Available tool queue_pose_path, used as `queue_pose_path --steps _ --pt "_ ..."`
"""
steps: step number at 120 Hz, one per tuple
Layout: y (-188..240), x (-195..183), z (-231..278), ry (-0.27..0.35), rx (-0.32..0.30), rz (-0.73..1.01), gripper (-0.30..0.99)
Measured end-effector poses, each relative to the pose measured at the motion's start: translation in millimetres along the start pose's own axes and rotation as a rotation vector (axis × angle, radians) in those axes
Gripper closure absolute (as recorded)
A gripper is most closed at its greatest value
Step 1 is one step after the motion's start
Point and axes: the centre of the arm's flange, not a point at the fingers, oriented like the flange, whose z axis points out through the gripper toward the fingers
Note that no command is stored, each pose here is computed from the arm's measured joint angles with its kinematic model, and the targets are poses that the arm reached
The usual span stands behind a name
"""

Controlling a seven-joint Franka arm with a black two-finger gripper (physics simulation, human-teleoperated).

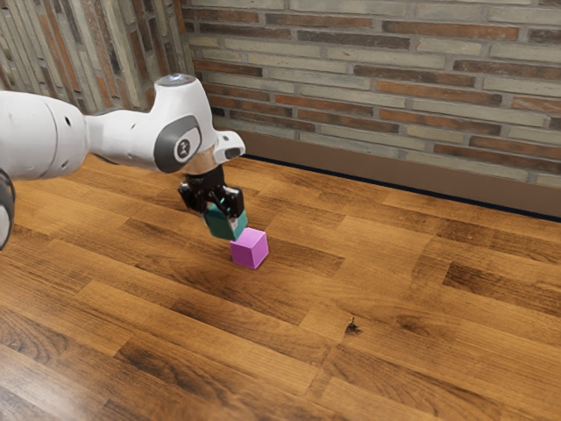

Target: Pick up the blue block with one arm, and put the blue block on the pink block with one arm

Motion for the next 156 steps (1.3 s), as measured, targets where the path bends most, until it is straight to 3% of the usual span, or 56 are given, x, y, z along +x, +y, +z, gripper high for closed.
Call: queue_pose_path --steps 45,100,123,156 --pt "10.2 24.1 16.3 -0.026 0.001 -0.007 0.47" --pt "20.9 28.0 23.6 -0.049 -0.005 0.003 0.47" --pt "22.8 28.9 26.8 -0.054 -0.006 0.014 0.41" --pt "24.4 31.4 24.1 -0.047 -0.022 0.048 0.21"
